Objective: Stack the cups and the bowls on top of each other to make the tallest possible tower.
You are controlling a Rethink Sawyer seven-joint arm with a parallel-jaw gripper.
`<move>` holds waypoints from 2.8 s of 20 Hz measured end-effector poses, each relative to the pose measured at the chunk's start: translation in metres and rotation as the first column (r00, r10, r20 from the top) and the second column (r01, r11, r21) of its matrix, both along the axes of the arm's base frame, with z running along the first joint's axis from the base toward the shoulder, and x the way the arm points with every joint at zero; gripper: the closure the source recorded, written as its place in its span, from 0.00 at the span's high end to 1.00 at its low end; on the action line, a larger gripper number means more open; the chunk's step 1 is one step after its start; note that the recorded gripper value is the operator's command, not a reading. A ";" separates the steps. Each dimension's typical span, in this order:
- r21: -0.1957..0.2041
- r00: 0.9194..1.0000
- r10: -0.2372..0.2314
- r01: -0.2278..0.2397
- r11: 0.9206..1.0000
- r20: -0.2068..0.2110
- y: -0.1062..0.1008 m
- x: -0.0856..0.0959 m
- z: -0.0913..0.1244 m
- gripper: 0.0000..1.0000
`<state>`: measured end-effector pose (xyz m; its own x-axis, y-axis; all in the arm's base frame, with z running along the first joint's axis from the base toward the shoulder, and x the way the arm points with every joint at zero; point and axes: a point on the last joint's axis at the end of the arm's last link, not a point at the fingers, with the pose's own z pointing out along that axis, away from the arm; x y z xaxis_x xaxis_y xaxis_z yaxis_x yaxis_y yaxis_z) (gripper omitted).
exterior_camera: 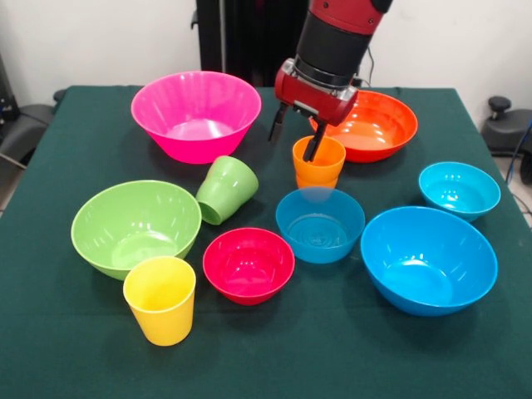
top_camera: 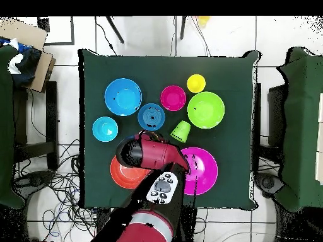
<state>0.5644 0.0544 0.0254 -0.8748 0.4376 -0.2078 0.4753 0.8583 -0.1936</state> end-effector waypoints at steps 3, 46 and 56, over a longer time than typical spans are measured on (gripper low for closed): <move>0.001 1.000 0.000 0.000 1.000 0.005 0.000 0.001 0.002 1.00; -0.018 1.000 -0.017 0.017 1.000 -0.022 -0.029 0.016 -0.043 1.00; -0.018 1.000 -0.017 0.016 1.000 -0.019 -0.029 0.017 -0.042 1.00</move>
